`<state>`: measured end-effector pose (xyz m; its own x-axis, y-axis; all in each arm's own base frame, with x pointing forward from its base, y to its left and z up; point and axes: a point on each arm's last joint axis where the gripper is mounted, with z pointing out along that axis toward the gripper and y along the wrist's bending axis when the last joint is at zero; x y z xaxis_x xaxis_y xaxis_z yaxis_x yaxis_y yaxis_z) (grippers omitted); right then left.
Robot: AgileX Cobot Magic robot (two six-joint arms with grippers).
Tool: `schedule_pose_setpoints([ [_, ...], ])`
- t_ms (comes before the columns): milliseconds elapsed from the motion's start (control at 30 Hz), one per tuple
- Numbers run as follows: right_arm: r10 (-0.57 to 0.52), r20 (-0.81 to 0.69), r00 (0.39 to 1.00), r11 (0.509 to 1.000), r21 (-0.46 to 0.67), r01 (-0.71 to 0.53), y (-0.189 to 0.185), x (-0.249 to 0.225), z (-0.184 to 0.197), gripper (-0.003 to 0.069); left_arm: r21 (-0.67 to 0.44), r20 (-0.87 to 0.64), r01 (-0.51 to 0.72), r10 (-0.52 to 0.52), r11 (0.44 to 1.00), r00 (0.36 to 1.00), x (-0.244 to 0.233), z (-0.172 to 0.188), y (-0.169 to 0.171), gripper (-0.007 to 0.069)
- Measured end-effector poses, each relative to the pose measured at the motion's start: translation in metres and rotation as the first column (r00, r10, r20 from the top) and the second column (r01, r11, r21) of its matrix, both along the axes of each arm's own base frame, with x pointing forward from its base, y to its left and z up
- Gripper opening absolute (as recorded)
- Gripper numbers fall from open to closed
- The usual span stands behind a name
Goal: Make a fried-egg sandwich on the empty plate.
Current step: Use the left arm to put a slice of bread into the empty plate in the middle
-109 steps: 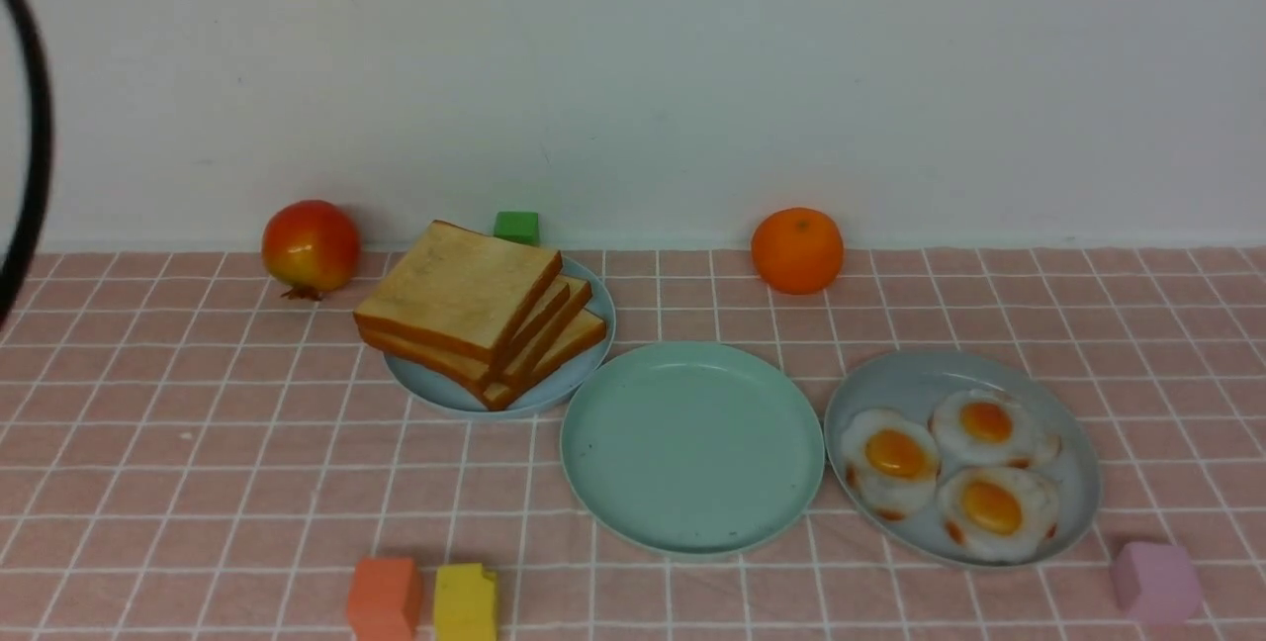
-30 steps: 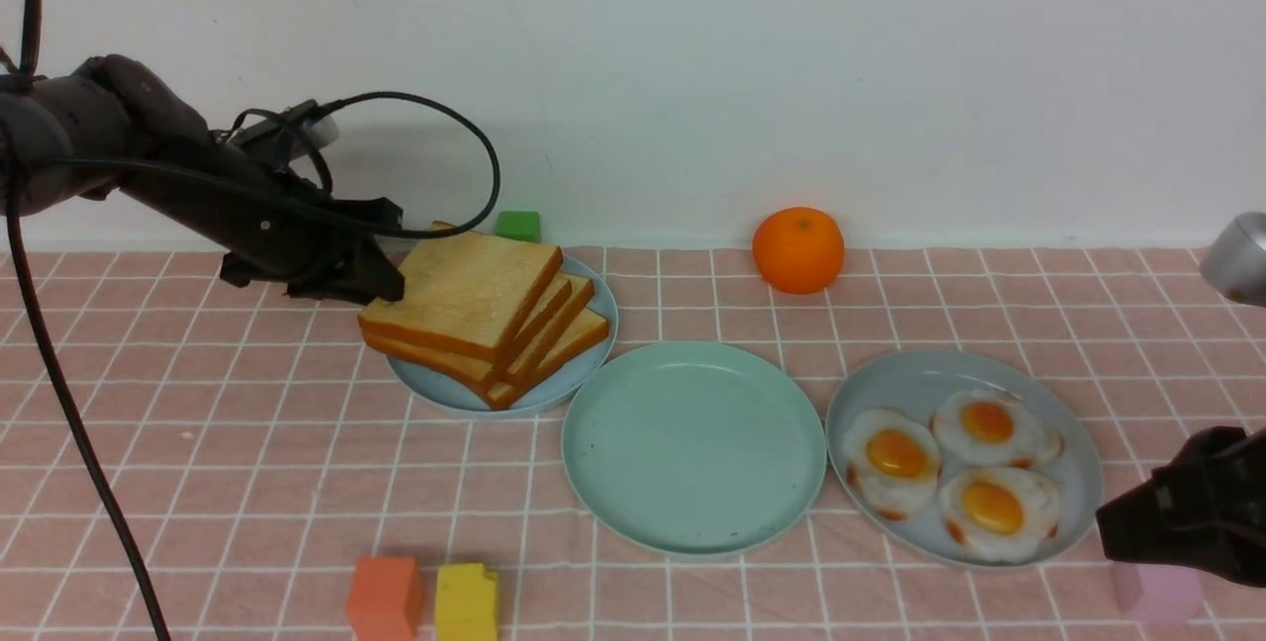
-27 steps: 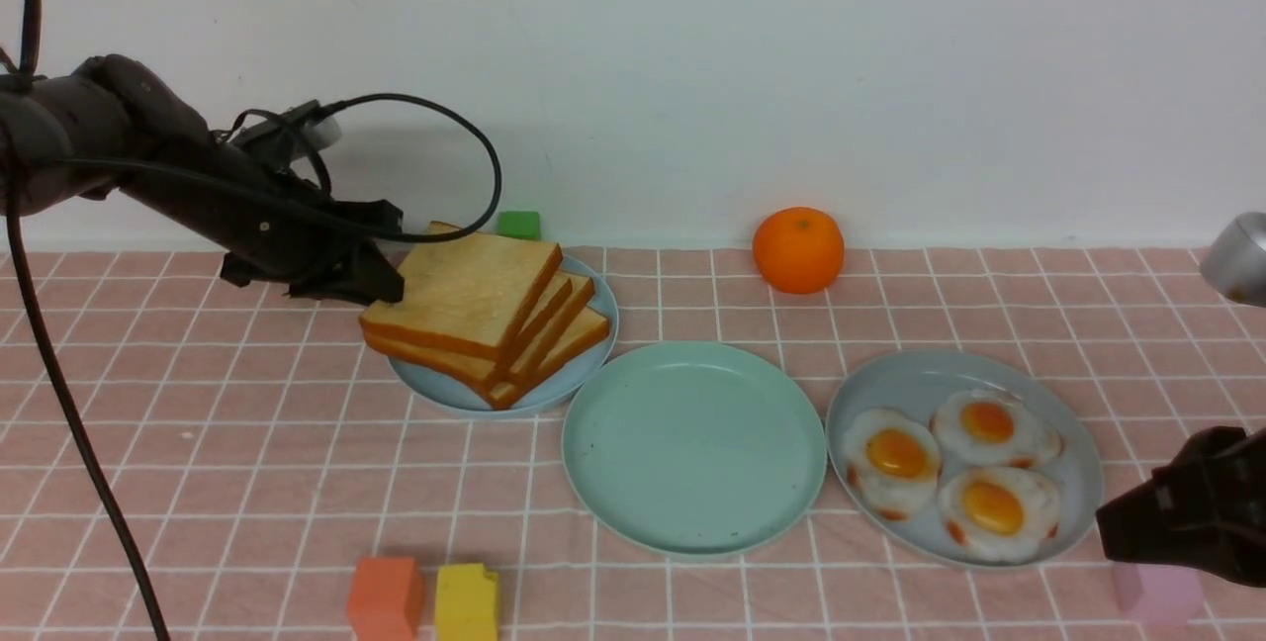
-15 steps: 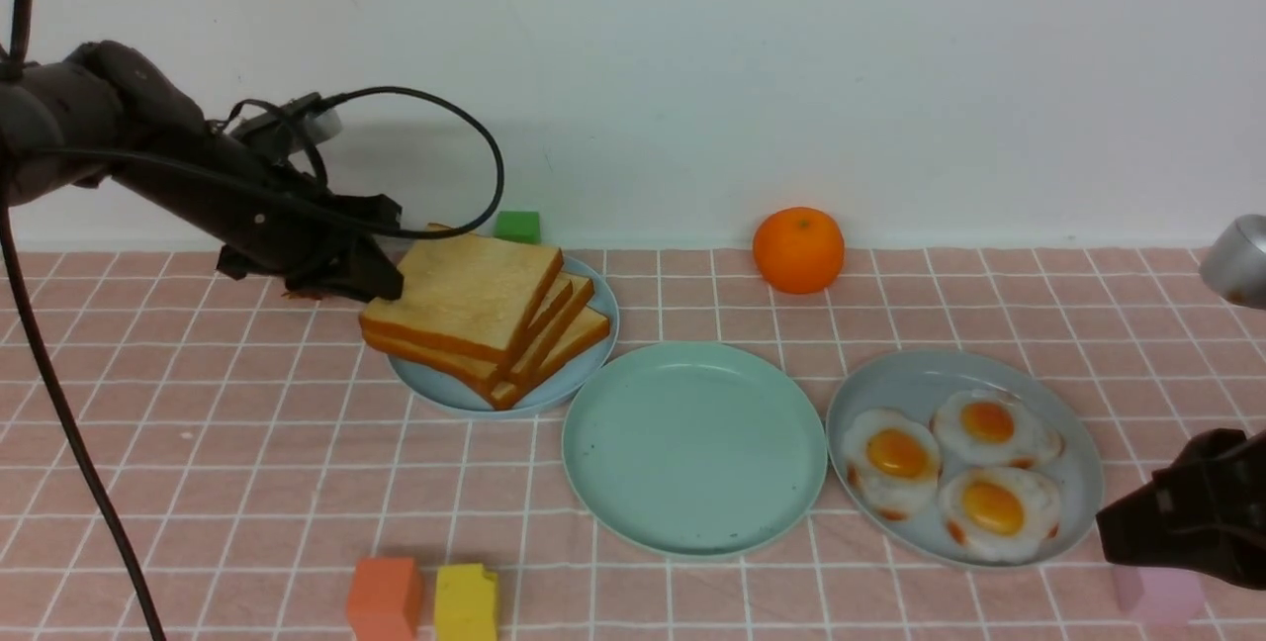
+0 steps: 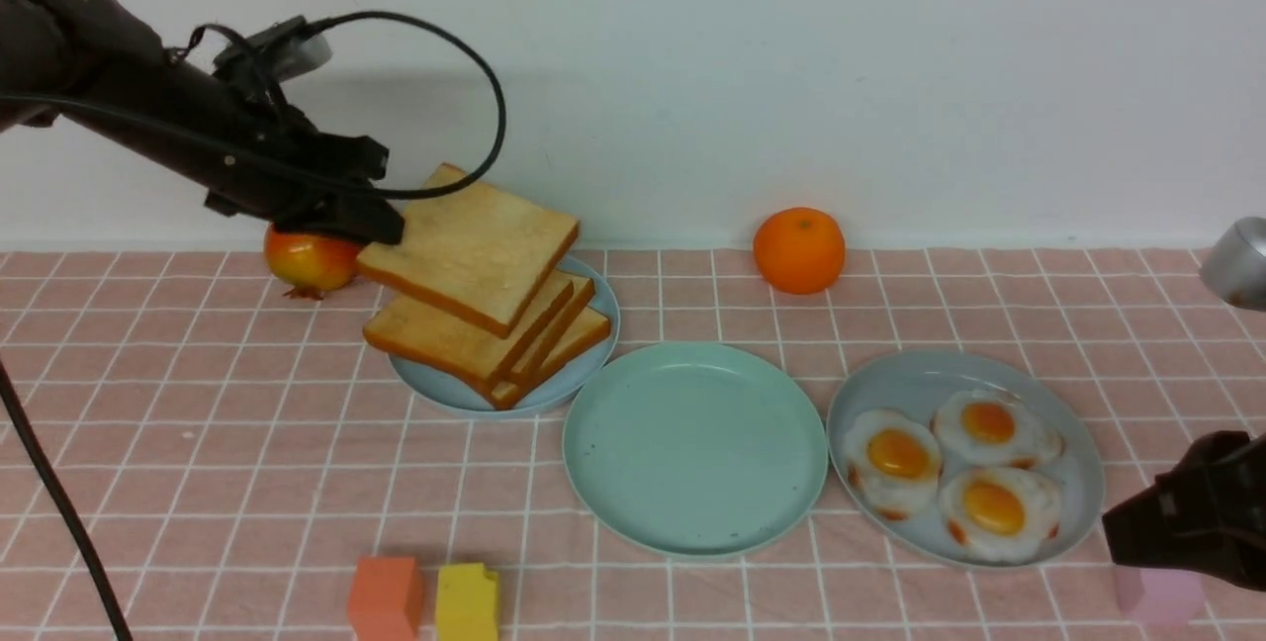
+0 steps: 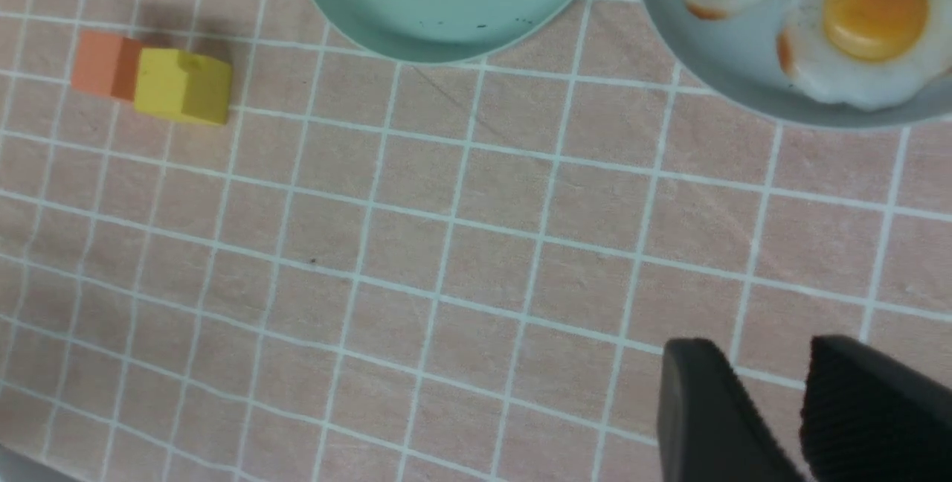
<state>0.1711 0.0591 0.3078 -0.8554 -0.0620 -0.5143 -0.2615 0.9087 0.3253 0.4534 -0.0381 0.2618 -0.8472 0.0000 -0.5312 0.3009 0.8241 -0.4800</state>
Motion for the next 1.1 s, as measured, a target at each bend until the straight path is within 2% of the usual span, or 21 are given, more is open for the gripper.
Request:
schedule_pose_setpoints([
  [67,-0.014,-0.005,1.000,1.000,-0.005,0.014,-0.001,0.000,0.000,0.0239,-0.029,0.003,0.033,-0.032,0.999,0.999,-0.001,0.001,-0.009,0.0071],
  [200,-0.082,-0.011,0.997,0.996,-0.032,0.082,-0.006,0.002,-0.002,0.0239,-0.065,0.002,0.137,-0.137,0.988,0.991,-0.009,0.003,-0.048,0.0071],
  [300,-0.135,0.005,0.991,0.988,-0.081,0.135,-0.012,0.004,-0.003,0.0239,-0.048,-0.018,0.223,-0.224,0.974,0.974,-0.018,-0.001,-0.090,0.0071],
  [467,-0.189,0.015,0.982,0.975,-0.112,0.190,-0.017,0.006,-0.003,0.0239,0.004,-0.098,0.264,-0.263,0.964,0.960,-0.025,-0.026,-0.127,0.0071],
  [600,-0.205,0.019,0.979,0.970,-0.130,0.205,-0.019,0.006,-0.003,0.0239,0.058,-0.159,0.291,-0.279,0.955,0.947,-0.024,-0.055,-0.137,0.0071],
  [733,-0.232,0.012,0.973,0.961,-0.148,0.231,-0.021,0.008,-0.005,0.0239,0.072,-0.183,0.261,-0.245,0.962,0.952,-0.019,-0.071,-0.138,0.0069],
  [967,-0.247,-0.037,0.968,0.957,-0.164,0.238,-0.020,0.019,-0.016,0.0239,0.059,-0.215,0.214,-0.197,0.975,0.957,-0.019,-0.075,-0.141,0.0069],
  [1100,-0.248,-0.058,0.967,0.957,-0.173,0.235,-0.018,0.029,-0.021,0.0249,0.050,-0.231,0.203,-0.187,0.978,0.955,-0.021,-0.075,-0.147,0.0123],
])
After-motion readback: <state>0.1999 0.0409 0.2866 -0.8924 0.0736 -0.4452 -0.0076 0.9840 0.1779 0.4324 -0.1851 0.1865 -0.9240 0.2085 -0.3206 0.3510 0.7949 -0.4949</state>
